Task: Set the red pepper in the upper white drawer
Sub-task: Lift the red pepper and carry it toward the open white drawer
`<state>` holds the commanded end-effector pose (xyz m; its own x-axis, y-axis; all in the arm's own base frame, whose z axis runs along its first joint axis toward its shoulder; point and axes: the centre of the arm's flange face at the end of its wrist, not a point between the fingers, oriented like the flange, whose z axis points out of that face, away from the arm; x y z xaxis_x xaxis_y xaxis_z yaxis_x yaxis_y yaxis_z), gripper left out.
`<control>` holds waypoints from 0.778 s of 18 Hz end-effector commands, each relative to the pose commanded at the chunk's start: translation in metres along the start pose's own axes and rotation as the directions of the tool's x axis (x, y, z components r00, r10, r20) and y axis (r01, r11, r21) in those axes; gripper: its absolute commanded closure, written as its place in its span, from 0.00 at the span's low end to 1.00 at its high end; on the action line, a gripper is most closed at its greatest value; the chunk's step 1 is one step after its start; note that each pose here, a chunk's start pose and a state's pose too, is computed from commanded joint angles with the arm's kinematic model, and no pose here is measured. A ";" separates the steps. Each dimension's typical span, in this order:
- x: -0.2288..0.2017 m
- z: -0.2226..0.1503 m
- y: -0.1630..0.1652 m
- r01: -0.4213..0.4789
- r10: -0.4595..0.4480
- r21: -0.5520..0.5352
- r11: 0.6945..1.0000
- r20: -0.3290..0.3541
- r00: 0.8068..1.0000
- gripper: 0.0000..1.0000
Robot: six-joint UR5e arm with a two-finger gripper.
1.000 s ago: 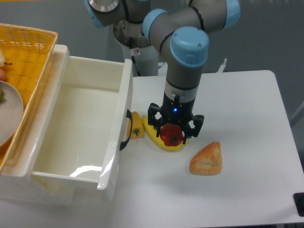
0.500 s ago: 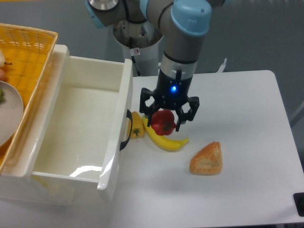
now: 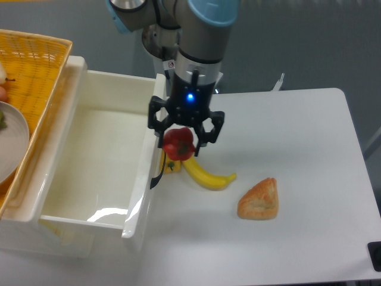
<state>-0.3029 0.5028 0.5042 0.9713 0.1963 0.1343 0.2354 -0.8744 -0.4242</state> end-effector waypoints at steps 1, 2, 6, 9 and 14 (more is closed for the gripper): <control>0.003 -0.004 0.000 -0.004 0.004 0.008 1.000 -0.001 1.000 0.49; 0.006 -0.008 0.000 -0.006 0.006 0.017 1.000 -0.006 1.000 0.49; 0.019 -0.012 0.001 -0.022 0.023 0.024 0.999 -0.014 1.000 0.49; 0.027 -0.008 -0.001 -0.093 0.093 0.021 0.995 -0.018 0.995 0.49; 0.044 -0.001 -0.003 -0.247 0.247 0.011 0.969 -0.029 0.969 0.49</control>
<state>-0.2613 0.5136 0.5125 0.9980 -0.0387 0.0508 -0.0114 -0.8908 -0.4543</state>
